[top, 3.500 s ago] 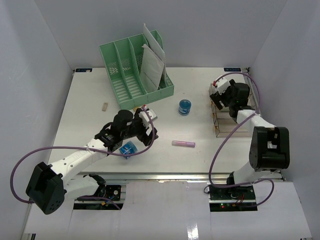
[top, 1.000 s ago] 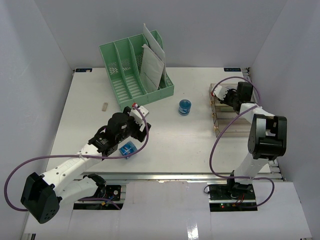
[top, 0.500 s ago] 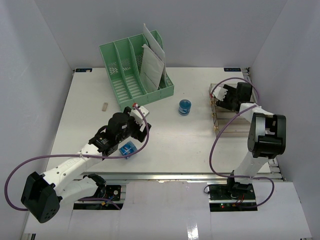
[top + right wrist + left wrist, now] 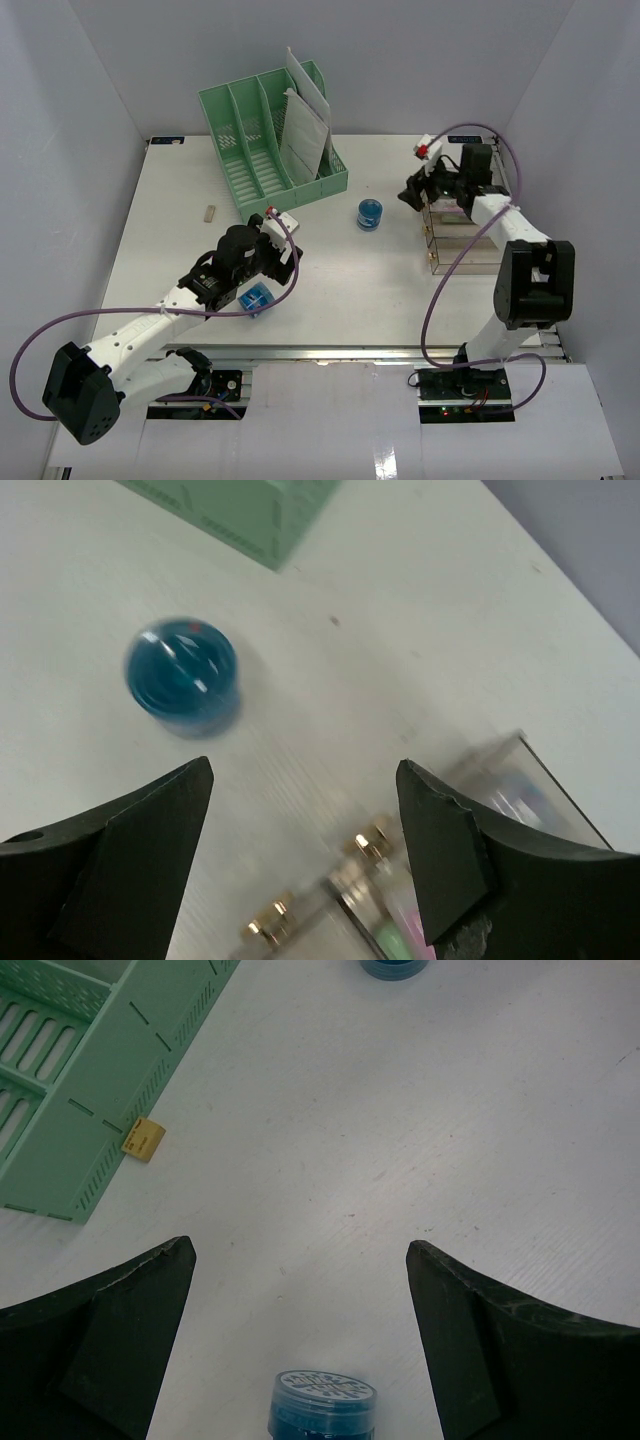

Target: Organize the desk

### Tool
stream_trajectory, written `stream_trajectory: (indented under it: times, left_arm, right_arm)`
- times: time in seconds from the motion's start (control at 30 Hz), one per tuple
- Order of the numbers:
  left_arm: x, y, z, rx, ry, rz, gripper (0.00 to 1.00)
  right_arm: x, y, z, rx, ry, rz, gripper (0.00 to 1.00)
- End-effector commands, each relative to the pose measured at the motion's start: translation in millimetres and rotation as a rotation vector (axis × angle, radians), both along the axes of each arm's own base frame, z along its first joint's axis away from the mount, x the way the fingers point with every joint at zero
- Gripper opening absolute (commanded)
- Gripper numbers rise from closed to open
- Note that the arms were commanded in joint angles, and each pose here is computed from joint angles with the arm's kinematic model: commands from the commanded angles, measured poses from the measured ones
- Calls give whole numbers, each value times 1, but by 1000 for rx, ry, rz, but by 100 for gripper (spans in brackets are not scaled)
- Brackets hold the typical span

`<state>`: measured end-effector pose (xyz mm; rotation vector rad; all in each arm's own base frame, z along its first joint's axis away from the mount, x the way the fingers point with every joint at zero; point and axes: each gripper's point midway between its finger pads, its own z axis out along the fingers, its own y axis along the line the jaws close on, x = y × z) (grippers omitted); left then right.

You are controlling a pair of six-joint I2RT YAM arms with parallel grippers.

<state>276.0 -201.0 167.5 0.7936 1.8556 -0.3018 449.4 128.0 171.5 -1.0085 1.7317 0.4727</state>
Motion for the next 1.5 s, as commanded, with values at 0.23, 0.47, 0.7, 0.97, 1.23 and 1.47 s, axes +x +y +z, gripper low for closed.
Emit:
stream_trajectory:
  times: [0.23, 0.47, 0.7, 0.97, 1.23, 1.47]
  left_arm:
    - [-4, 4, 0, -9, 7, 9, 98]
    - [-4, 4, 0, -5, 6, 11, 98]
    - [-4, 5, 0, -1, 6, 13, 98]
    - [-4, 5, 1, -3, 3, 10, 98]
    - [-4, 6, 4, -6, -4, 15, 98]
    - [-6, 6, 11, -20, -20, 9, 98]
  right_arm:
    - [24, 75, -15, 90, 183, -280, 90]
    - [27, 94, -48, -3, 211, -394, 90]
    - [25, 86, -83, -141, 203, -479, 90]
    - [12, 80, -99, -229, 195, -454, 81]
    - [-20, 103, -69, -154, 226, -247, 9]
    - [-45, 75, 18, -9, 70, -175, 8]
